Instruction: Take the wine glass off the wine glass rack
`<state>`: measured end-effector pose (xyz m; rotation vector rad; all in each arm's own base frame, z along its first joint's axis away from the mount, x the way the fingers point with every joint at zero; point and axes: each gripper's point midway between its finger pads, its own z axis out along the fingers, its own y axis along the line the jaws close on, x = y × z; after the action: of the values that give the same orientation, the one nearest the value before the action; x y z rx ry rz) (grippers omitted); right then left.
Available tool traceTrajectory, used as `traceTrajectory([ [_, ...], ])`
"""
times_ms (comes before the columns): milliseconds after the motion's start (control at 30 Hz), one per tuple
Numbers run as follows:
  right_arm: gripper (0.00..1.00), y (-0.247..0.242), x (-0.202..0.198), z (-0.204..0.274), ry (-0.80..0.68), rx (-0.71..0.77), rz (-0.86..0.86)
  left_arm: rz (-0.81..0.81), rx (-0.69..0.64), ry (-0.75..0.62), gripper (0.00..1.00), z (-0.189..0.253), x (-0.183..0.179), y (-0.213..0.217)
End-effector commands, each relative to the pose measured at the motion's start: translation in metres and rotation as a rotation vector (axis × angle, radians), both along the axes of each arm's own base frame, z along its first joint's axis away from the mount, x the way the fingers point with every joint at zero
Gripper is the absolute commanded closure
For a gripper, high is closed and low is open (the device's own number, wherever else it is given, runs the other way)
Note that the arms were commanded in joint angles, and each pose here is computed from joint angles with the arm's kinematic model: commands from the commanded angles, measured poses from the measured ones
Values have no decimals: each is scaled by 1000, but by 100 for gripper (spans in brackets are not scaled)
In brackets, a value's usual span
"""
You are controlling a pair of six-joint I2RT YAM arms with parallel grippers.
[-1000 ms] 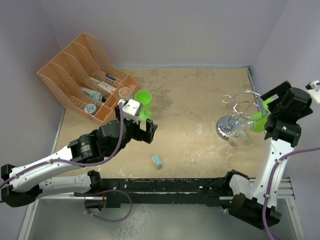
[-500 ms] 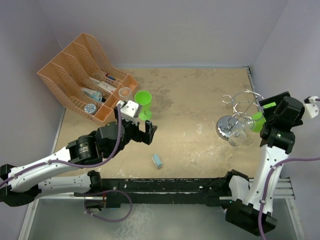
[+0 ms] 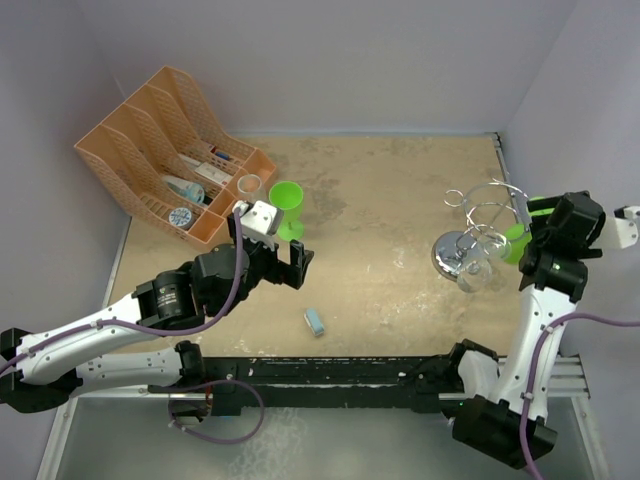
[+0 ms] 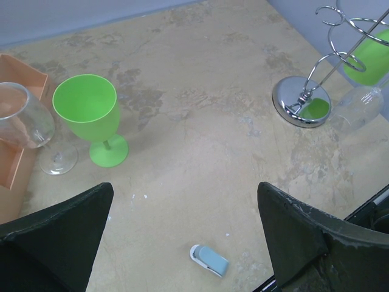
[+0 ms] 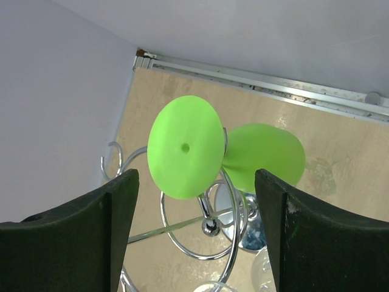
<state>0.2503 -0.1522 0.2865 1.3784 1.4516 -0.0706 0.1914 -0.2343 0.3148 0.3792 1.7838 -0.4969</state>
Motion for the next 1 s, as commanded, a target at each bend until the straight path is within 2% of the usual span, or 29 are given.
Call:
traceTrajectory([
  [0,22,-6,8,8,-89,13,-43,13,-11,-28,0,8,2,3],
  [233,22,-3,19,-8,-87,63,-21,19,-13,-31,0,9,2,5],
  [467,34,-14,9,-19,-47,47,-98,21,-18,-33,0,11,2,6],
  [600,28,-20,5,-20,-34,25,-133,21,-18,-34,0,11,2,6],
  [700,29,-19,9,-18,-40,21,-112,24,-18,-34,0,11,2,7],
  [967,44,-11,10,-28,-21,50,-70,26,-15,-36,0,11,3,7],
])
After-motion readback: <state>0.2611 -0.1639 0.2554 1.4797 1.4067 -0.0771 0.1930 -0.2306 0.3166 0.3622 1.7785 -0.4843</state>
